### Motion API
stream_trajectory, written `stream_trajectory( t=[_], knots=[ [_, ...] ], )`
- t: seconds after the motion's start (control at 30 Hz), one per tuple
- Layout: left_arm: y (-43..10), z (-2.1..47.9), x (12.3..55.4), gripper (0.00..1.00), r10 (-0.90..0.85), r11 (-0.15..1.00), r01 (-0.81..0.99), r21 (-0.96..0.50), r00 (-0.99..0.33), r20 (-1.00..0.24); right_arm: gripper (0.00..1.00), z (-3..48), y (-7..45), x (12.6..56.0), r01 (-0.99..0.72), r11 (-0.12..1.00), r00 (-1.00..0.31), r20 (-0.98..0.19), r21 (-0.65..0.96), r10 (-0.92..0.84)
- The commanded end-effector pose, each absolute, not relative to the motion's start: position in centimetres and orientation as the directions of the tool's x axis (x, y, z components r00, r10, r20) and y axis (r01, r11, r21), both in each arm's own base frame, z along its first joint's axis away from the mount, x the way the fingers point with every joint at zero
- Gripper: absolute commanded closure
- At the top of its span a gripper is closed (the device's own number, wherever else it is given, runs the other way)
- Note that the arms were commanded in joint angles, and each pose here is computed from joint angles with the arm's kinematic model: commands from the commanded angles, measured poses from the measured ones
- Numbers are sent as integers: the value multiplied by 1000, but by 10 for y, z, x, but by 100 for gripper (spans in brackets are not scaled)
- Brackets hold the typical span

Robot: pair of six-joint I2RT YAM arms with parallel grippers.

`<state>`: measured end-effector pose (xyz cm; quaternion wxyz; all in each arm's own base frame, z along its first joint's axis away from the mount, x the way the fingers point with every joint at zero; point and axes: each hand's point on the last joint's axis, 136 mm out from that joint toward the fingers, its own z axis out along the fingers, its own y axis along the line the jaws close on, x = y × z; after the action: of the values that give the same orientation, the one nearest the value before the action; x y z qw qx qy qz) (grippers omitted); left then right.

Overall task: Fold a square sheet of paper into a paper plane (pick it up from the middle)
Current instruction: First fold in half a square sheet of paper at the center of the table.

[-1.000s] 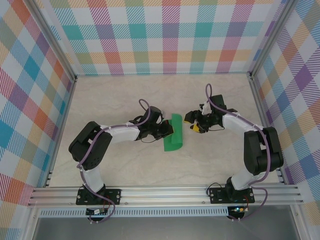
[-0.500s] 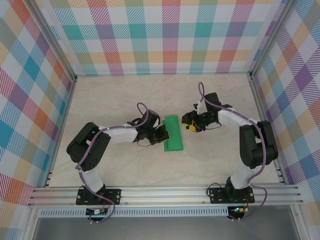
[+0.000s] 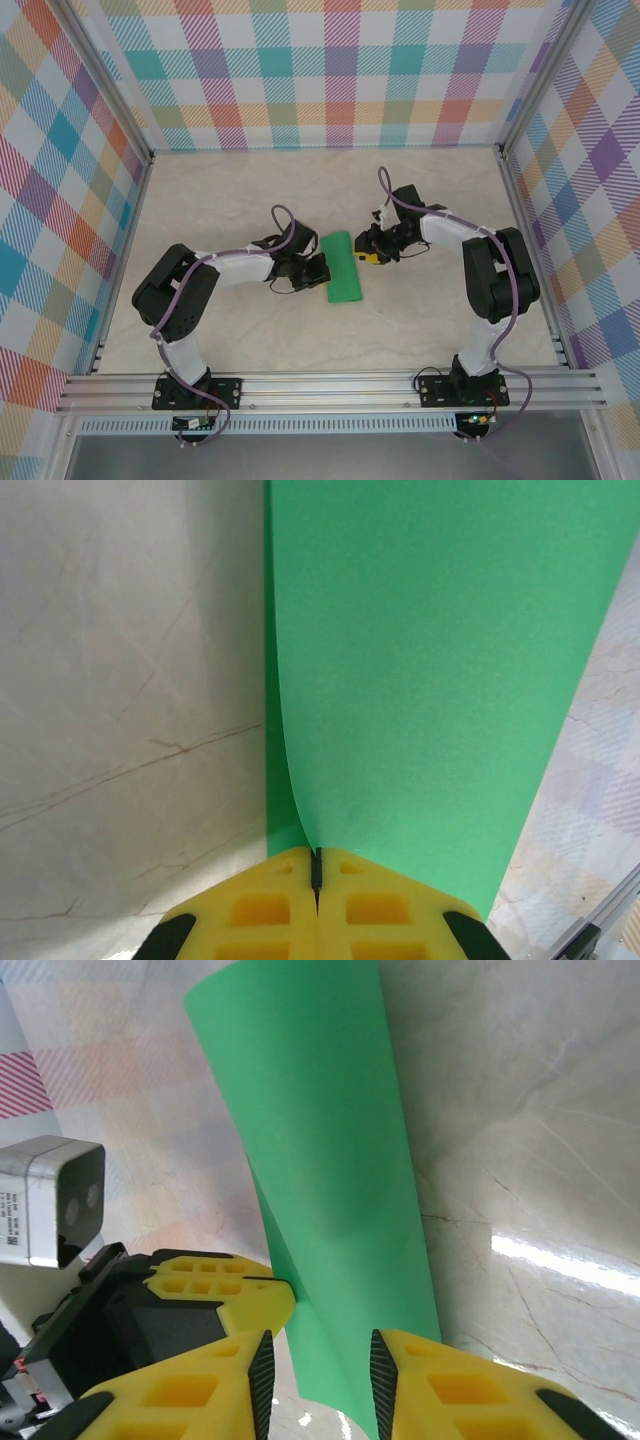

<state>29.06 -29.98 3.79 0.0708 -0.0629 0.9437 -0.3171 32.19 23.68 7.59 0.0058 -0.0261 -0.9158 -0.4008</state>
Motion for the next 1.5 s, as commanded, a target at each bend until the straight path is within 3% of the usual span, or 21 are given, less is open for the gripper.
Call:
stream_trajectory(
  t=[0.0, 0.43, 0.87, 1.2, 1.47],
  knots=[
    [-297, 41, 298, 98, -150, 804, -59, -592, -983, -106, 68, 84, 246, 323, 30, 648, -1000, 22, 761, 20],
    [-294, 31, 300, 98, -130, 830, -54, -555, -987, -98, 76, 83, 261, 324, 34, 588, -999, 47, 808, -6],
    [-297, 33, 302, 94, -131, 820, -49, -571, -986, -104, 74, 54, 262, 323, 48, 669, -997, 77, 742, -14],
    [-300, 44, 315, 75, -189, 753, -73, -654, -976, -109, 74, 49, 263, 323, 47, 666, -996, 85, 745, -25],
    [-298, 45, 323, 71, -234, 693, -109, -713, -969, -80, 74, 51, 264, 323, 42, 660, -996, 84, 750, -32]
  ],
)
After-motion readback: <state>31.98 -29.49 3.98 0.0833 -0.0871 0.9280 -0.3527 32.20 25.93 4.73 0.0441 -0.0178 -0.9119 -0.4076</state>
